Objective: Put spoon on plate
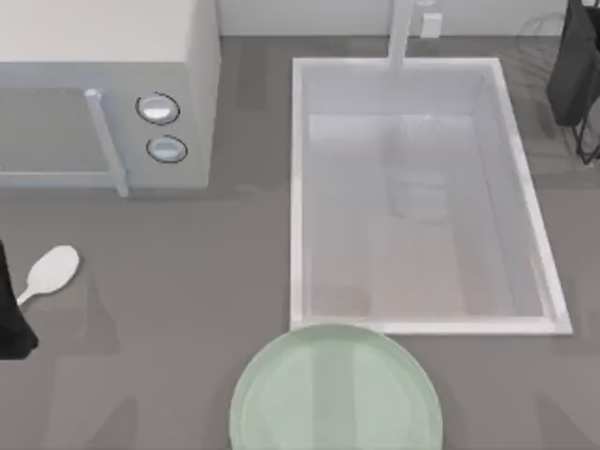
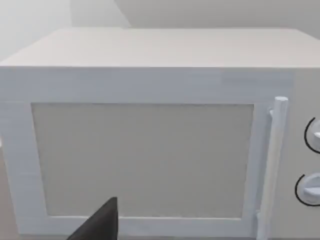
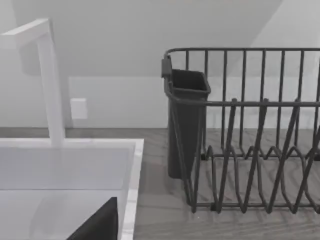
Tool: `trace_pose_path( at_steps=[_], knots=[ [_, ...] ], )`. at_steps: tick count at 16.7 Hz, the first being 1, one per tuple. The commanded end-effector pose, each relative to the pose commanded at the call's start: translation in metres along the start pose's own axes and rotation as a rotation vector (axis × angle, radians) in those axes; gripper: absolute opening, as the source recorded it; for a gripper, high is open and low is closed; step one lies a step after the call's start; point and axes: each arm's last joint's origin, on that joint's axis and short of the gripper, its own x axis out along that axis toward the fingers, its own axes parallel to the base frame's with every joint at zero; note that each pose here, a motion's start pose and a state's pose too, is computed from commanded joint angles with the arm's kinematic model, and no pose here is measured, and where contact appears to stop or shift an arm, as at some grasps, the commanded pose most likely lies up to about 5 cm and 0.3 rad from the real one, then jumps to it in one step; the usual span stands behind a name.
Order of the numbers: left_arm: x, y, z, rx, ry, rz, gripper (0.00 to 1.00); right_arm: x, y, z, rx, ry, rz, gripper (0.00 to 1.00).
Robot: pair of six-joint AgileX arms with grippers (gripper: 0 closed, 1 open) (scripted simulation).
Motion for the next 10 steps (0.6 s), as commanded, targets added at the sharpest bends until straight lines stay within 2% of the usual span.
trace_pose_path(
  at_steps=[5, 8, 10],
  knots=[
    [0.001, 0.001, 0.010, 0.036, 0.057, 0.010, 1.00, 0.000, 0.000, 0.000, 0.000, 0.000, 0.000, 1.00],
    [0.007, 0.003, 0.030, 0.114, 0.205, 0.016, 1.00, 0.000, 0.000, 0.000, 0.000, 0.000, 0.000, 1.00],
    [0.017, 0.005, 0.043, 0.178, 0.359, 0.007, 1.00, 0.000, 0.000, 0.000, 0.000, 0.000, 0.000, 1.00]
  ],
)
